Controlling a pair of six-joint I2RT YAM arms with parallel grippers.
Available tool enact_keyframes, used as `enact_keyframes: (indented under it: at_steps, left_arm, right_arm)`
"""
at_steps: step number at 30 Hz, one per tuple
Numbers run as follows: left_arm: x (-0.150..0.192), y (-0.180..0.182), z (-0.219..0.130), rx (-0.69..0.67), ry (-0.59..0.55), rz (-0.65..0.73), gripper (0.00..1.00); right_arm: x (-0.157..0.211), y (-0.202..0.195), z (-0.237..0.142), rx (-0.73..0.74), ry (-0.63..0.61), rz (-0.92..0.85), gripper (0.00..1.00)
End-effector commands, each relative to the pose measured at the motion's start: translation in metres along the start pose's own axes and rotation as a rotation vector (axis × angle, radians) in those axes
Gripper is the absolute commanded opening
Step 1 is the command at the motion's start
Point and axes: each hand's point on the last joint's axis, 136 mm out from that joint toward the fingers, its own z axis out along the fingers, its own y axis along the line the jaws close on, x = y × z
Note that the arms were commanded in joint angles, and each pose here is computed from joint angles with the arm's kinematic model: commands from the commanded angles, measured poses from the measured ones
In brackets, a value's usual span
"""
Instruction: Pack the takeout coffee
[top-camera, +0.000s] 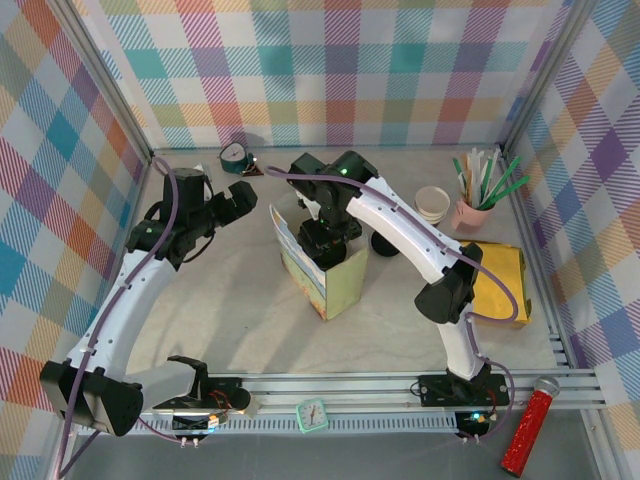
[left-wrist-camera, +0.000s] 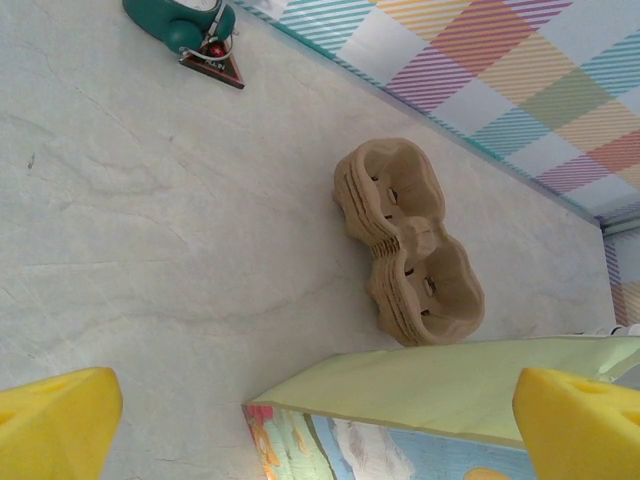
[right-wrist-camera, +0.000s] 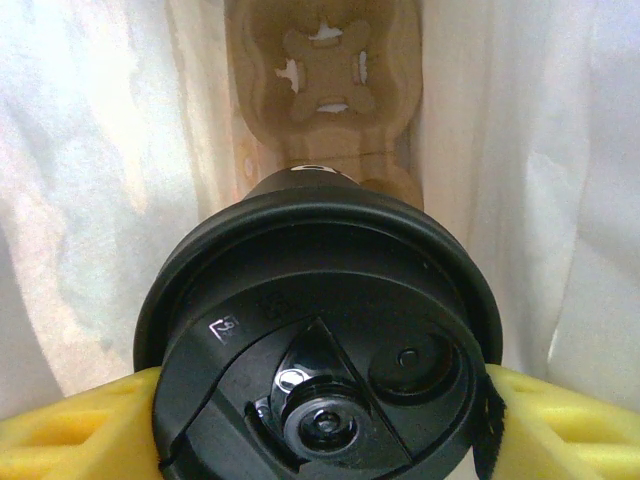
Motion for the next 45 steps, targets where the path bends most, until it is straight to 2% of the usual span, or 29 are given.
enact_keyframes:
  at_steps: [1, 45]
  left_arm:
    - [-0.0085, -0.0037, -0.0114, 0.016, -0.031, 0.008, 1.0]
    - [-0.0061, -0.0074, -0.0161, 0.044, -0.026, -0.007, 1.0]
  right_arm:
    - [0.0419, -0.013, 0.0049, 0.047, 0.2, 0.013, 0.7]
    - [0.0508, -0.0145, 0.0136, 0.033, 0.241, 0.017, 0.7]
